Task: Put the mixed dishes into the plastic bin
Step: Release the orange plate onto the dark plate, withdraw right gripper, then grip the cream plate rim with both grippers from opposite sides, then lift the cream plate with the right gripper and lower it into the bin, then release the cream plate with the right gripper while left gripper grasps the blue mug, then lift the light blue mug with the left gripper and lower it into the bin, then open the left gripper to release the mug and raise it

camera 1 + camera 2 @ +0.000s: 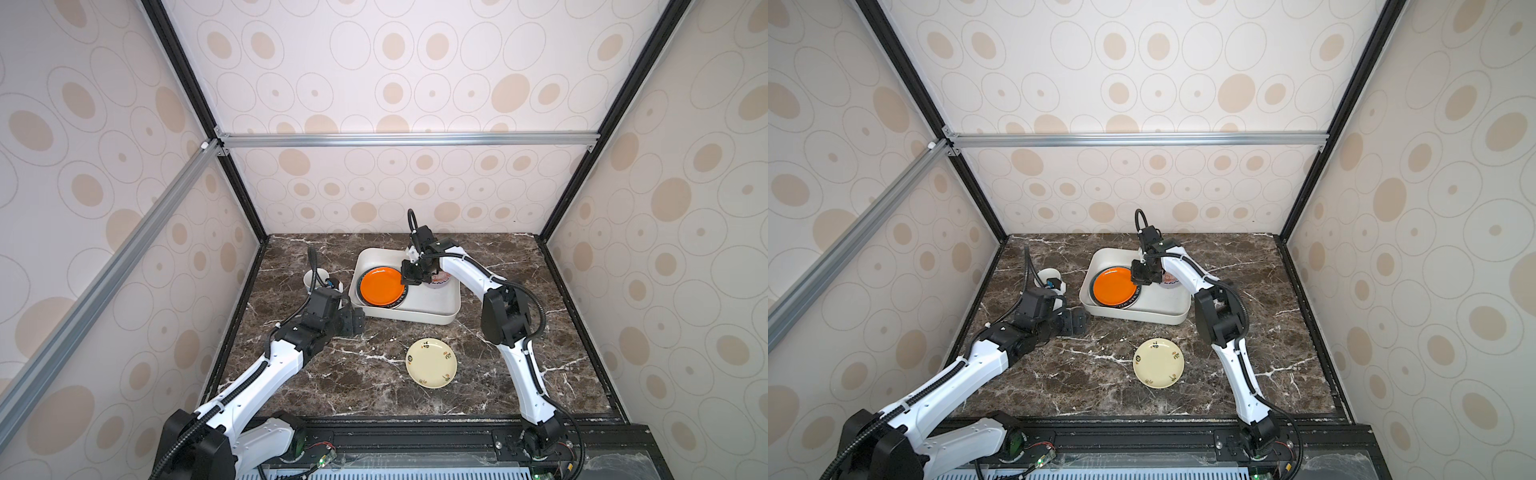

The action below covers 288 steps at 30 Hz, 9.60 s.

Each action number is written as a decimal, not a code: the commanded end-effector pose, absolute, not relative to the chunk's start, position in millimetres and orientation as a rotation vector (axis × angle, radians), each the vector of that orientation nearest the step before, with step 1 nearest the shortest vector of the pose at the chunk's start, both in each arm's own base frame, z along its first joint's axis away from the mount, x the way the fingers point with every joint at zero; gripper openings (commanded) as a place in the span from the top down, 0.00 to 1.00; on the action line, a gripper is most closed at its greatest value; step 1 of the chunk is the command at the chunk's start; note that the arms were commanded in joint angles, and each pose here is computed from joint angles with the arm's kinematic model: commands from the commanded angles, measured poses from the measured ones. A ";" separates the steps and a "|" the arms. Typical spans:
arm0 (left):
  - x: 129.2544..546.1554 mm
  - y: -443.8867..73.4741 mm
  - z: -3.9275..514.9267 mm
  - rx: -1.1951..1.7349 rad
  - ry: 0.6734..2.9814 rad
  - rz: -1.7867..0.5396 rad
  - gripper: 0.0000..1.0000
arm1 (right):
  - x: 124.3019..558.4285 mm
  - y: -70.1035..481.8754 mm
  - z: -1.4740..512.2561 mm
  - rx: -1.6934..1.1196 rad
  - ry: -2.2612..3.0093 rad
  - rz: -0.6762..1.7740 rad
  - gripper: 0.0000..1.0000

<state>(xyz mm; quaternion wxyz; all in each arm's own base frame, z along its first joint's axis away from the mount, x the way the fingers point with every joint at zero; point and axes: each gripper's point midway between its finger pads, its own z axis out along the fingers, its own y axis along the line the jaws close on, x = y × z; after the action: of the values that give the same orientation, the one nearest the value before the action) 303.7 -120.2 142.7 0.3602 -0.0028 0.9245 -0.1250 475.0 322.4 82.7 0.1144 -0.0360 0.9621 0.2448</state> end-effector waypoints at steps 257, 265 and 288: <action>409.4 -341.7 138.0 0.275 2.626 -0.244 0.83 | 241.3 149.1 179.2 -0.147 2.512 0.530 0.35; 409.3 -340.0 154.3 0.276 2.601 -0.254 0.83 | 240.8 143.1 181.4 -0.129 2.513 0.510 0.35; 413.2 -89.1 177.1 -0.113 2.474 0.016 0.53 | 257.6 145.2 192.3 -0.080 2.518 0.480 0.34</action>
<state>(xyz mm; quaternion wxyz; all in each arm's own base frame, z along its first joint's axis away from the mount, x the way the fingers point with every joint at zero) 410.7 -85.6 185.4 0.3266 -0.0670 0.9427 0.0147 251.6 143.5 188.6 0.2850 -0.0363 0.9410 0.1789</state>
